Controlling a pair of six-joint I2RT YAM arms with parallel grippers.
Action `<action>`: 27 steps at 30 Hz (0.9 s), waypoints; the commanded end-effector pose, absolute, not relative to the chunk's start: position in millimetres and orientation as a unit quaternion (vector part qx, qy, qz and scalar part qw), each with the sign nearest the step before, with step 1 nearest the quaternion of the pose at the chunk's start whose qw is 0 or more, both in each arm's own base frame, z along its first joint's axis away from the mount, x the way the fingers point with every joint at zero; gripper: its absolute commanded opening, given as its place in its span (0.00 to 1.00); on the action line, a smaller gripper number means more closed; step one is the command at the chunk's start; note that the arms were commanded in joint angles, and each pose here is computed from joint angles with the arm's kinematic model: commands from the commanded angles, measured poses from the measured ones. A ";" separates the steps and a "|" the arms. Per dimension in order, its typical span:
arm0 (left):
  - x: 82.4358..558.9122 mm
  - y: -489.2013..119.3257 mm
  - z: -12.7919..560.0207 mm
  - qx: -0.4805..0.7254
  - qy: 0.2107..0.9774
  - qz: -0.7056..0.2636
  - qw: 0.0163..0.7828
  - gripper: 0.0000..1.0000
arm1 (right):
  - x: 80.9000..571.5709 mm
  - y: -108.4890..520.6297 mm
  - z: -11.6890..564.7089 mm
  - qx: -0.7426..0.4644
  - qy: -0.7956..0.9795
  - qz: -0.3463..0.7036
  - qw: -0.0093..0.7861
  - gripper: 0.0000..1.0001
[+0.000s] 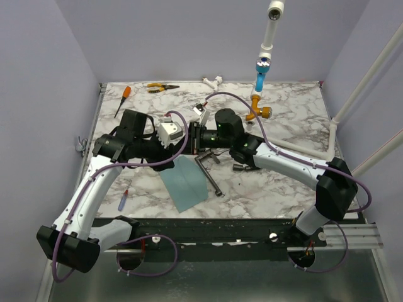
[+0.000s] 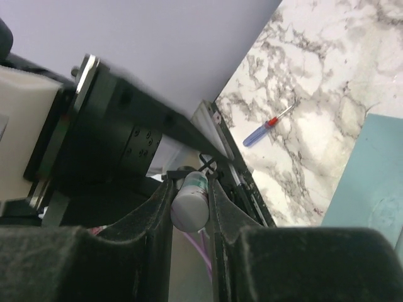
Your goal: Place the letter into the envelope and seal it
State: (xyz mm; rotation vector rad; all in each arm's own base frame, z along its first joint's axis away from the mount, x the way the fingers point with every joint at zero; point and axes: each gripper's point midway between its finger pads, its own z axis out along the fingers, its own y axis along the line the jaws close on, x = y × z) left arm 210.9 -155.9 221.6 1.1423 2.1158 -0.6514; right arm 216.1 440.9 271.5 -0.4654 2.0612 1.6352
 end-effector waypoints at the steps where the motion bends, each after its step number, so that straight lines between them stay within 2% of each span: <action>1: 208.5 -168.9 237.8 0.447 0.776 -0.285 0.343 0.23 | 209.5 442.1 283.7 -0.177 0.738 0.608 0.232 0.01; 3: 207.6 -168.3 236.6 0.448 0.776 -0.283 0.342 0.00 | 209.6 442.6 282.9 -0.178 0.738 0.609 0.231 0.01; 12: 206.4 -128.6 188.7 0.441 0.823 -0.194 0.300 0.00 | 236.1 414.3 281.5 -0.156 0.773 0.528 0.316 0.01; 20: 196.8 -124.2 174.2 0.447 0.823 -0.197 0.291 0.00 | 247.4 397.0 277.0 -0.135 0.785 0.491 0.352 0.01; 23: 199.4 -122.0 177.4 0.444 0.824 -0.189 0.298 0.00 | 248.1 392.9 263.2 -0.153 0.798 0.466 0.352 0.01; 27: 198.4 -123.0 187.0 0.439 0.817 -0.204 0.313 0.00 | 257.6 357.4 205.0 -0.170 0.855 0.340 0.352 0.00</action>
